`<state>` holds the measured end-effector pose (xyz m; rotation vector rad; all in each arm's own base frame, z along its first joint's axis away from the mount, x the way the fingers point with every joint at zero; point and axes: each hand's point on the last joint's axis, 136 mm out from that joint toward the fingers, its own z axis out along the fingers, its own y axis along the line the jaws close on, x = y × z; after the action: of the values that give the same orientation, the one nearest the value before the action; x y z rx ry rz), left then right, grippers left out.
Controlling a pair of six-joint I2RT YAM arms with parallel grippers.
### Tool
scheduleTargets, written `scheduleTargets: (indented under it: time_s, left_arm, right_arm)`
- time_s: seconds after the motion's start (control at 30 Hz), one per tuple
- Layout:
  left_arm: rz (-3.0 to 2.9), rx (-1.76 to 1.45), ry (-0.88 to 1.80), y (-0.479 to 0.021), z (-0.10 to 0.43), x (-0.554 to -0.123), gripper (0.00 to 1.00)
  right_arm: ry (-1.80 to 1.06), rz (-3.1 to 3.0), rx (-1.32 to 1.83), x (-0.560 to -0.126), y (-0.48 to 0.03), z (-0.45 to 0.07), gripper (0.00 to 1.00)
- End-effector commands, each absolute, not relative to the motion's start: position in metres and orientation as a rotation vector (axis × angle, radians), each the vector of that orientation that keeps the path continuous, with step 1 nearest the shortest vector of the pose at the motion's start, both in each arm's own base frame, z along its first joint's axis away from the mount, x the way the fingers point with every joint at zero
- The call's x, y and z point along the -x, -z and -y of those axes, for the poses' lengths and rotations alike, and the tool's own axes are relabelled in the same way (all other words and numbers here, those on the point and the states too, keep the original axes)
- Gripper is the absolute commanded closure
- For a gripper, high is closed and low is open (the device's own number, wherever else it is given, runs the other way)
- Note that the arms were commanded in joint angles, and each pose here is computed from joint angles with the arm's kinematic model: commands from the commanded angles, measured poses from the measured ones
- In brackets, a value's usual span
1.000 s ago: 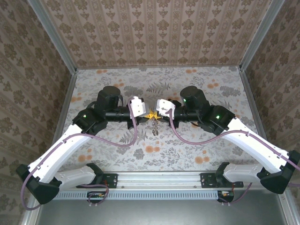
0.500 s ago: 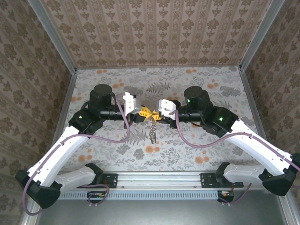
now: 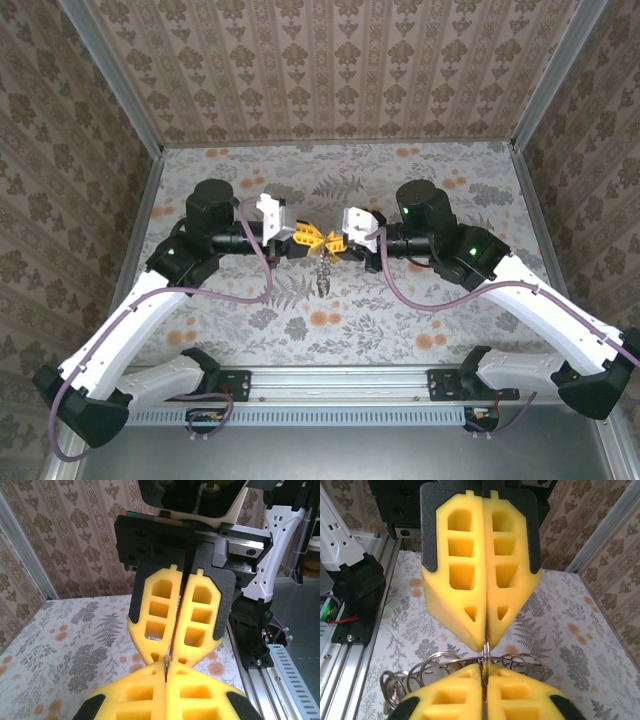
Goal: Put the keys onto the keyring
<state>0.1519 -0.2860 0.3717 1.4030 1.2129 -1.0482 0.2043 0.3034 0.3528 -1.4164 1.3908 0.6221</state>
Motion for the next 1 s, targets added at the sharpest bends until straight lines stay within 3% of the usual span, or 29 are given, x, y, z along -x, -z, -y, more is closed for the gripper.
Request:
scheduleTargets:
  time_s: [0.0, 0.17, 0.27, 0.33, 0.47, 0.97]
  left_arm:
    - [-1.127, -1.378, 1.067, -0.389, 0.284, -0.147, 1.00]
    - [-1.232, -1.394, 0.987, -0.371, 0.283, -0.158, 1.00]
    - [-1.313, -1.436, 0.883, -0.360, 0.280, -0.162, 0.80]
    - [-1.354, -1.463, 0.802, -0.353, 0.278, -0.166, 0.73]
    - [-1.409, -1.482, 0.686, -0.345, 0.277, -0.175, 0.71]
    - [-1.437, -1.540, 0.641, -0.334, 0.288, -0.176, 0.72]
  right_arm:
    - [-0.663, -1.361, 1.422, -0.199, -0.357, -0.305, 0.98]
    - [-0.644, -1.369, 1.399, -0.201, -0.361, -0.299, 1.00]
    - [-0.625, -1.418, 1.392, -0.207, -0.358, -0.296, 1.00]
    - [-0.604, -1.445, 1.402, -0.211, -0.355, -0.296, 1.00]
    - [-0.557, -1.469, 1.416, -0.218, -0.350, -0.296, 1.00]
    - [-0.503, -1.500, 1.491, -0.220, -0.342, -0.301, 1.00]
